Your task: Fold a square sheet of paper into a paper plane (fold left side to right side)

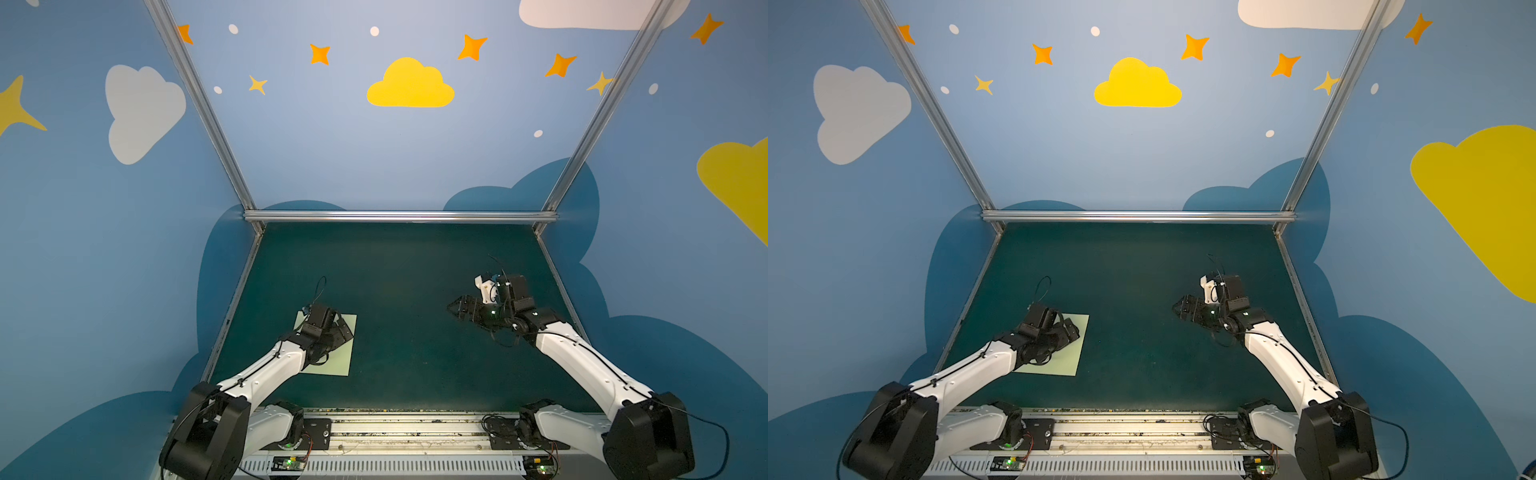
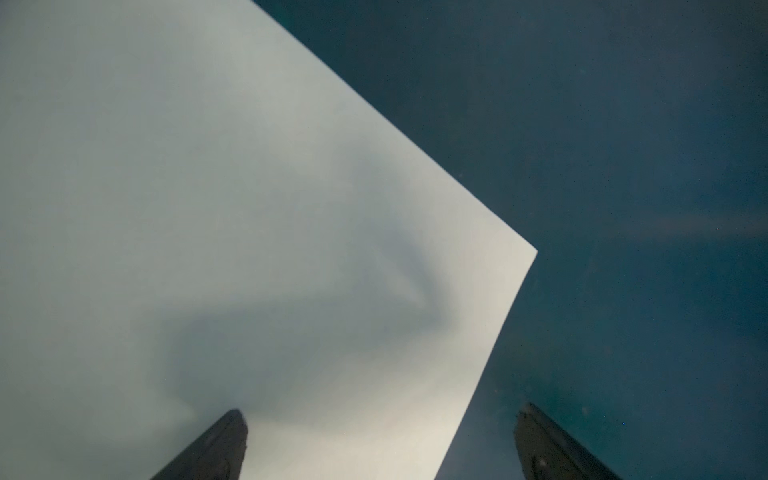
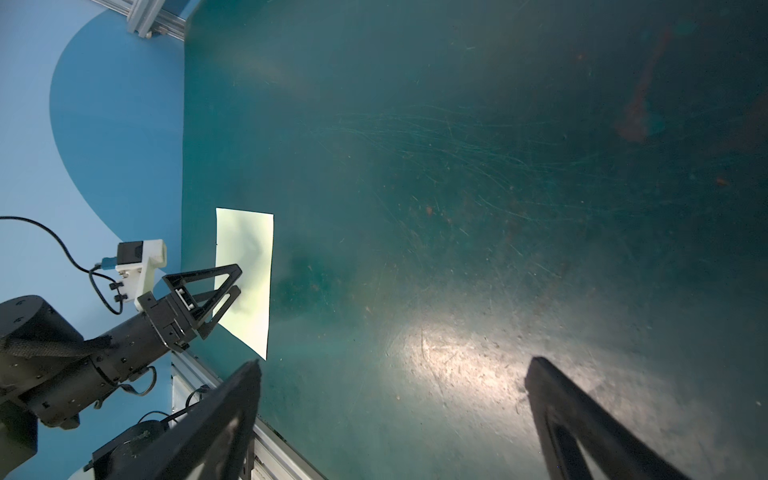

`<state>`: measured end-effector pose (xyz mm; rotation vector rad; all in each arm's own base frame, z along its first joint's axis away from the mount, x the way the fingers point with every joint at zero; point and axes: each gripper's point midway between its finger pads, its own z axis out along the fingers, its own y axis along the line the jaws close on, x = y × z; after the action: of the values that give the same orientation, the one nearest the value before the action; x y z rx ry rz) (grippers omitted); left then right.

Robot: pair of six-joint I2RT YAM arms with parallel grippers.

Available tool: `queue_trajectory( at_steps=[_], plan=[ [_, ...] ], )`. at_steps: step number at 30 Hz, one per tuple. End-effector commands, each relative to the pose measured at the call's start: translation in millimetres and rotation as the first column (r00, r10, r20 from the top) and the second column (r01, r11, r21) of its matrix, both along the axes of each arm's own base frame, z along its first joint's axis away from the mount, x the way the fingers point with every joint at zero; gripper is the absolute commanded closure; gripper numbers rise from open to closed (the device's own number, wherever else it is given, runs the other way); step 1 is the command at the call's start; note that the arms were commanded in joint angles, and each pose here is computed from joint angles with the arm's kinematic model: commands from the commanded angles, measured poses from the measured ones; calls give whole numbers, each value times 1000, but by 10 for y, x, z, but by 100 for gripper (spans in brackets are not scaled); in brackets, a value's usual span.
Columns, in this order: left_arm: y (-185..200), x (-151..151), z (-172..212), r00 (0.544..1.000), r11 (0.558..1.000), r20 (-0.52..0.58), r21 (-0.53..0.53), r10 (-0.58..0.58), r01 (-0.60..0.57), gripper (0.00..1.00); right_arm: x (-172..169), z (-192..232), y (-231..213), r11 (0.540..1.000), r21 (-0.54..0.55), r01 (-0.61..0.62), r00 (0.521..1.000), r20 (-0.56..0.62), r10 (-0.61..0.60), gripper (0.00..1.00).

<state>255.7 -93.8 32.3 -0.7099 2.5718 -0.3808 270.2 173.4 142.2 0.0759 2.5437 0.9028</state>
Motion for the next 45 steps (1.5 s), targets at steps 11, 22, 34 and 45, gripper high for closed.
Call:
queue_trajectory(
  at_steps=[11,22,34,45],
  plan=[
    [-1380,217,-125,968,965,-27,-79,-251,249,0,21,14,-124,999,-29,35,999,-6,-35,2],
    [-1330,487,429,965,962,-21,80,-261,262,0,24,-63,-33,1000,-17,-25,998,-51,25,2],
    [489,191,238,981,980,-48,76,187,-183,0,-9,-79,121,997,15,-73,996,-55,74,2],
    [361,-20,-226,978,986,-147,-47,151,-159,0,-81,-10,96,996,10,-87,996,-33,88,2]
  ],
)
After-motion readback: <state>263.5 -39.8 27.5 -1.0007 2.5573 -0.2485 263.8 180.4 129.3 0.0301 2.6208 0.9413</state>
